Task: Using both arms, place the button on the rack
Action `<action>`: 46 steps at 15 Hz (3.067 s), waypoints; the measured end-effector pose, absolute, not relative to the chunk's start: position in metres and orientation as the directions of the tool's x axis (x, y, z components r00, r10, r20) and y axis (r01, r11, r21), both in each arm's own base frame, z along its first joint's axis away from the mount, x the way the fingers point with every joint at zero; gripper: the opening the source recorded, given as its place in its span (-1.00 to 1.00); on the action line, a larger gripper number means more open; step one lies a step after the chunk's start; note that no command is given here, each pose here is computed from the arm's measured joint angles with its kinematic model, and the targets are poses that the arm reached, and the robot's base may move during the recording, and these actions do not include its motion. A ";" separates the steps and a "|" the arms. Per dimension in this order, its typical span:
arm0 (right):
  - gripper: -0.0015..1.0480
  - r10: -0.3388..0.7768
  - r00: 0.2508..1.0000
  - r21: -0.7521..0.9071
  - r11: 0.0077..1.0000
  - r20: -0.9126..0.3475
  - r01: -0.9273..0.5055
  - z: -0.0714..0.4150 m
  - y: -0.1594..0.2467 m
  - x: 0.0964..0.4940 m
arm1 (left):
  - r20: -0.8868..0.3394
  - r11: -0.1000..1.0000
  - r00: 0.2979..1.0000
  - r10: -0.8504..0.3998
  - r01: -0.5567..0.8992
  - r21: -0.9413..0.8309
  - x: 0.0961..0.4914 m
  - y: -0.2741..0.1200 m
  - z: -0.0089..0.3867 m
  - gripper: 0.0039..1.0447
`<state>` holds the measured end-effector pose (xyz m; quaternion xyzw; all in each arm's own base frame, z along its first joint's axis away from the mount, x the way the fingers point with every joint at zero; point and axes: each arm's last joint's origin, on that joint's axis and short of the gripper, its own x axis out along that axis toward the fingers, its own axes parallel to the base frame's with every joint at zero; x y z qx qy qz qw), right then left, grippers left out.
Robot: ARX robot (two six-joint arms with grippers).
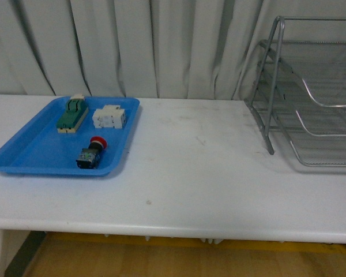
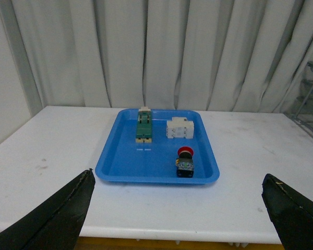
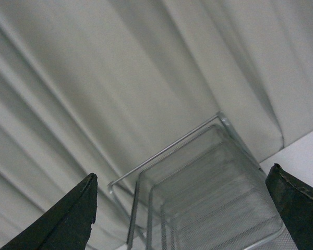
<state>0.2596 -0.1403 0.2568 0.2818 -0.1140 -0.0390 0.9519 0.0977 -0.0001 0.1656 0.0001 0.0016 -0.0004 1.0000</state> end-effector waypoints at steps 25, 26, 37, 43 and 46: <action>0.87 0.166 0.975 0.981 0.149 -0.148 0.123 0.040 -0.121 0.365 | -0.003 1.000 1.000 -0.001 0.001 0.000 0.098 0.000 0.166 0.88; 0.87 0.167 0.974 0.981 0.143 -0.155 0.132 0.036 -0.121 0.364 | -0.003 1.000 1.000 -0.001 0.001 0.000 0.098 0.000 0.166 0.88; 0.87 0.172 0.981 0.980 0.191 -0.087 0.053 0.048 -0.129 0.386 | -0.003 1.000 1.000 -0.001 0.001 0.000 0.098 0.000 0.166 0.88; -0.20 0.185 0.978 0.969 0.241 -0.096 0.050 0.051 -0.128 0.399 | -0.003 1.000 1.000 -0.001 0.001 0.000 0.098 0.000 0.166 0.88; -0.79 0.178 0.979 0.969 0.243 -0.101 0.055 0.045 -0.129 0.399 | -0.003 1.000 1.000 -0.001 0.001 0.000 0.098 0.000 0.166 0.88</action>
